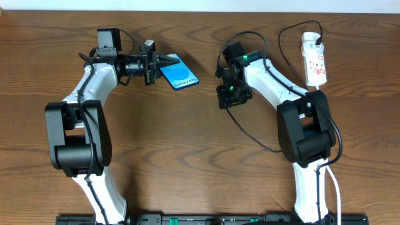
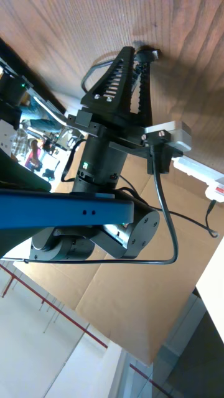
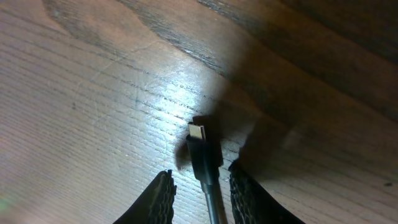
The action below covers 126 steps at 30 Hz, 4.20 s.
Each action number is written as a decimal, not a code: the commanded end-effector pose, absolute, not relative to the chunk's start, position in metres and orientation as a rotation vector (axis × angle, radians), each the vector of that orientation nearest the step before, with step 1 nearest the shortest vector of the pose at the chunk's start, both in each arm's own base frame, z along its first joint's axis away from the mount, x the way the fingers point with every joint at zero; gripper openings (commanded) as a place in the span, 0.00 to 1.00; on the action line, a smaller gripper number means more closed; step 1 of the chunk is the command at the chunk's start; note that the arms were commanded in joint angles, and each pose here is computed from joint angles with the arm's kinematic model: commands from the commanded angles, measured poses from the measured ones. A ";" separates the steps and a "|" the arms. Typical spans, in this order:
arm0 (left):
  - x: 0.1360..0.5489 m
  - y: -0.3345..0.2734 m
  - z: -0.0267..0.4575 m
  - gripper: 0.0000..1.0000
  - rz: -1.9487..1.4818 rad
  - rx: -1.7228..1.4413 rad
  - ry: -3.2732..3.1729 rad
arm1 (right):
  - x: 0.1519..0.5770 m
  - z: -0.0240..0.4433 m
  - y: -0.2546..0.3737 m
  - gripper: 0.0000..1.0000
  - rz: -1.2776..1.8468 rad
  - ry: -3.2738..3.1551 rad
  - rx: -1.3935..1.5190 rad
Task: Plug charger to phone and switch on socket
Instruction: 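Grasp the cable near the plug with the right gripper, then lift the cable plug toward the phone held by the left gripper, then align the USB-C plug under the phone's bottom port with the right gripper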
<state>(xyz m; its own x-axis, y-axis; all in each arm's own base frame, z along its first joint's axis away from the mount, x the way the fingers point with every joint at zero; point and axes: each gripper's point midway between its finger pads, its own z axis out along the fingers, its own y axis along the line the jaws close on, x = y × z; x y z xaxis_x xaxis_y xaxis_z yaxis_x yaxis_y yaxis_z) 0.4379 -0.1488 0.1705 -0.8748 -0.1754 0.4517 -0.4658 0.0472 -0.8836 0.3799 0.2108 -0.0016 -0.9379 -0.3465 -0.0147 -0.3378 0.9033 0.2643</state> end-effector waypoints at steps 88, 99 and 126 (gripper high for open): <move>0.448 -0.150 0.213 0.07 2.181 0.216 -2.244 | 0.344 -0.013 0.229 0.01 -0.055 -3.094 0.288; 0.448 -0.150 0.213 0.07 2.180 0.217 -2.244 | 0.332 -0.040 0.230 0.06 -0.008 -3.027 0.350; 0.448 -0.150 0.213 0.07 2.180 0.218 -2.245 | 0.314 -0.007 0.270 0.01 -0.751 -2.757 0.595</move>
<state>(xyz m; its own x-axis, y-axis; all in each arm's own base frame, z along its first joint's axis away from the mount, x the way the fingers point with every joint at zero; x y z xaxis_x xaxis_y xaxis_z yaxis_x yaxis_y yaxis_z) 0.4509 -0.1492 0.1928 -0.9771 -0.1373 0.1628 -0.1704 0.0455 -0.9843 0.3418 0.2509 0.0003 -0.9463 -0.3178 0.0598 -0.2884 0.9128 0.2891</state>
